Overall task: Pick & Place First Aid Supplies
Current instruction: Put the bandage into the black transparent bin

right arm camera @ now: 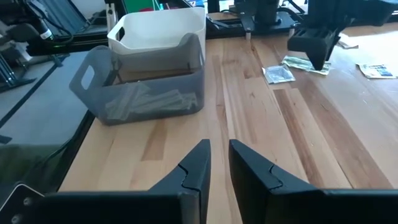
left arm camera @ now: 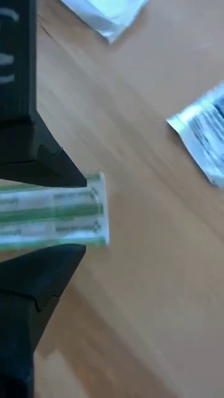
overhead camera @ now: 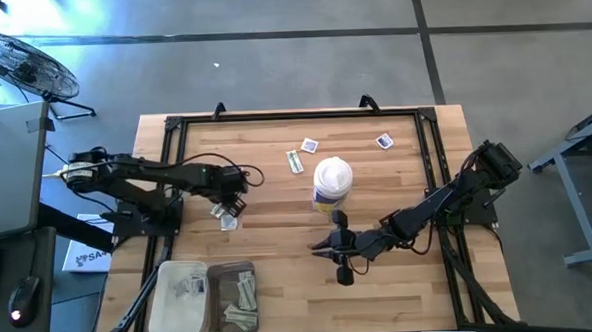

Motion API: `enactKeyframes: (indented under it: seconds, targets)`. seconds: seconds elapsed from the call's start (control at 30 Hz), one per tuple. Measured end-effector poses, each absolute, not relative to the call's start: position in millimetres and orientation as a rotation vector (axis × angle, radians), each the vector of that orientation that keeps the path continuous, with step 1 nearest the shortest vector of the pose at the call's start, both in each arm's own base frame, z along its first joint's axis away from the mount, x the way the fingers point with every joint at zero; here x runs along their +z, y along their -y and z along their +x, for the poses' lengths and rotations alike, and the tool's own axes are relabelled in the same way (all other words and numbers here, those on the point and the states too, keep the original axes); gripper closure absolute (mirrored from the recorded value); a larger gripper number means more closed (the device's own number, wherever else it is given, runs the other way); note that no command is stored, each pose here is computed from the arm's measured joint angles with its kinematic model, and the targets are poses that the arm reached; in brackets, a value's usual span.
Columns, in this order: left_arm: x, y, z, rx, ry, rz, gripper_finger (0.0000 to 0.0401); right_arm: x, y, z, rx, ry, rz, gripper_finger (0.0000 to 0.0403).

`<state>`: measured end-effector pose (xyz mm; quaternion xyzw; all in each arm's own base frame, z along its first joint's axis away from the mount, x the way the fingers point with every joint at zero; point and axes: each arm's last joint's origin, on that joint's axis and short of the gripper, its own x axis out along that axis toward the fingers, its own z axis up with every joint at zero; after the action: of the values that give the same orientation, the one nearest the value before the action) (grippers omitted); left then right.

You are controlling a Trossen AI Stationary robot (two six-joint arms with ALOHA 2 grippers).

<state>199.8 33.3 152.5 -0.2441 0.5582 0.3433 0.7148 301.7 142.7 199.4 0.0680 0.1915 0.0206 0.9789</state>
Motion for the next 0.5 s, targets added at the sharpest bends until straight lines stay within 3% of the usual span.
enactKeyframes:
  seconds: [0.5]
  targets:
    - [134, -34, 194, 0.744, -1.167, -0.564, 0.0251, 199, -143, 302, 0.042, -0.386, 0.133, 0.0354]
